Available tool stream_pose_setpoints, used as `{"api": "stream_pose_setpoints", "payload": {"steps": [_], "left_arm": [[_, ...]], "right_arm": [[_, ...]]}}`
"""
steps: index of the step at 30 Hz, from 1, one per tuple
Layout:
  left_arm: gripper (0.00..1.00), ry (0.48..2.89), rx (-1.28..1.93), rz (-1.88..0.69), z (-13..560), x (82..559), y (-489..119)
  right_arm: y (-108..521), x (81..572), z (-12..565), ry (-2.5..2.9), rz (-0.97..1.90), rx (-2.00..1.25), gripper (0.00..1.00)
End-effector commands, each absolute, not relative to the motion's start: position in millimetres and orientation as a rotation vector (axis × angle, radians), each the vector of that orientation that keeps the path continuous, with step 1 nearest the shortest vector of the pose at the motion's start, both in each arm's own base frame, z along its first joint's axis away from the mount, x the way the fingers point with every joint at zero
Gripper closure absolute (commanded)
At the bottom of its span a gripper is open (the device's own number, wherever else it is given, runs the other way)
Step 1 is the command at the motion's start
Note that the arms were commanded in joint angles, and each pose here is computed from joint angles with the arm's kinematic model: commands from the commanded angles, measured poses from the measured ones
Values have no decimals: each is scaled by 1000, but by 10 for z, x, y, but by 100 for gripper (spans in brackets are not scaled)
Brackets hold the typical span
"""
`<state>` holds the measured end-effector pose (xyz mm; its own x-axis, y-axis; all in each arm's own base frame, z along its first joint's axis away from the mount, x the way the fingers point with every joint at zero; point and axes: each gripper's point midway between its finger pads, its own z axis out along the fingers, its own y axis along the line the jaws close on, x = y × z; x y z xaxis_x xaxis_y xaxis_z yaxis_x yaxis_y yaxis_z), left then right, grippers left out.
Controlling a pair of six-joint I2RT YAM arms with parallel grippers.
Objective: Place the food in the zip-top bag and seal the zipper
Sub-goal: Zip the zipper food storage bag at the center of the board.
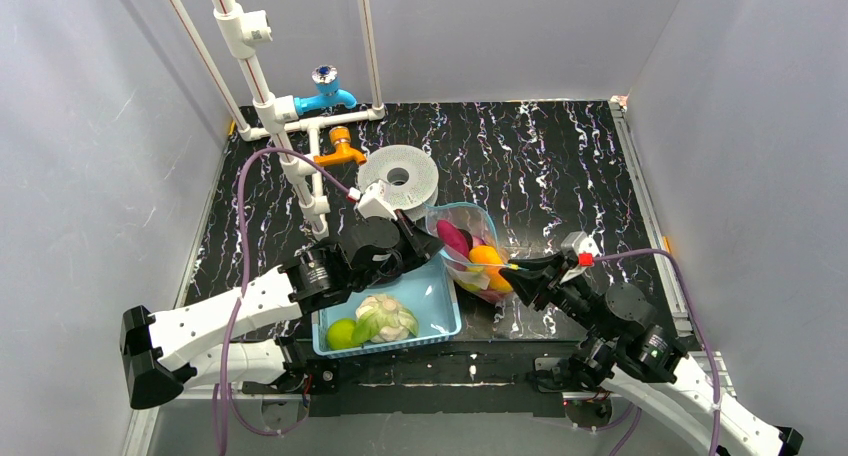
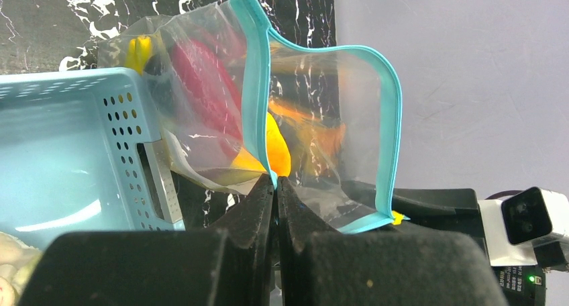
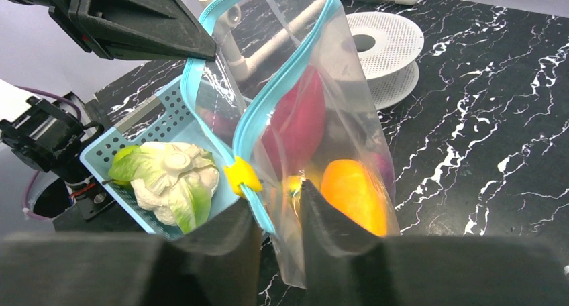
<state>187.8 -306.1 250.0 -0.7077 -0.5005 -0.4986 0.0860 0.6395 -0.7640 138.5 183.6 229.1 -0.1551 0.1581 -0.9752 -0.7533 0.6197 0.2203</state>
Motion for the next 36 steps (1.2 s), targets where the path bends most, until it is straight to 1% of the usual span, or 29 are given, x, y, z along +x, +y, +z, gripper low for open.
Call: {"api": "stream_pose_setpoints", "payload": {"steps": [1, 3, 5, 6, 7, 11, 13, 15, 16, 19, 23, 26, 31, 33, 36], "left_arm": [[100, 2083, -354, -1042, 2621, 1929, -2979], [100, 2089, -335, -1040, 2617, 1911, -2974], [100, 2088, -288, -1044, 2630, 1881, -2973], [98, 2078, -244, -1053, 2664, 1865, -2989], [93, 2055, -189, -1074, 2739, 1847, -3019], [67, 1901, 159, -1207, 3263, 1683, -3285], [57, 1805, 346, -1255, 3576, 1578, -3423], [49, 1734, 570, -1271, 3669, 1440, -3565], [44, 1683, 664, -1286, 3702, 1396, -3667], [36, 1534, 911, -1294, 3712, 1268, -3867], [32, 1355, 1169, -1263, 3642, 1162, -4045], [32, 1260, 1346, -1196, 3500, 1138, -4127], [32, 1207, 1569, -1184, 3272, 1021, -4166], [34, 1193, 1608, -1200, 3224, 983, -4173], [49, 1166, 1621, -1205, 3218, 975, -4196]], "right_arm": [[1805, 1423, 2665, 1414, 862, -478, 76], [1768, 1456, 2699, 1419, 844, -454, 89], [1742, 1468, 2735, 1428, 832, -443, 99], [1740, 1455, 2763, 1428, 834, -449, 99], [1748, 1435, 2779, 1430, 839, -464, 99], [1774, 1335, 2890, 1434, 868, -521, 99], [1787, 1301, 2922, 1441, 880, -540, 99], [1802, 1283, 2943, 1448, 886, -555, 99], [1802, 1284, 2950, 1454, 885, -555, 99], [1817, 1270, 2950, 1462, 891, -567, 99], [1818, 1224, 2966, 1456, 908, -582, 99], [1810, 1186, 2974, 1445, 919, -594, 99], [1849, 1078, 2995, 1418, 948, -669, 99], [1858, 1069, 3000, 1415, 952, -677, 99], [1880, 1044, 3007, 1407, 964, -695, 99]]}}
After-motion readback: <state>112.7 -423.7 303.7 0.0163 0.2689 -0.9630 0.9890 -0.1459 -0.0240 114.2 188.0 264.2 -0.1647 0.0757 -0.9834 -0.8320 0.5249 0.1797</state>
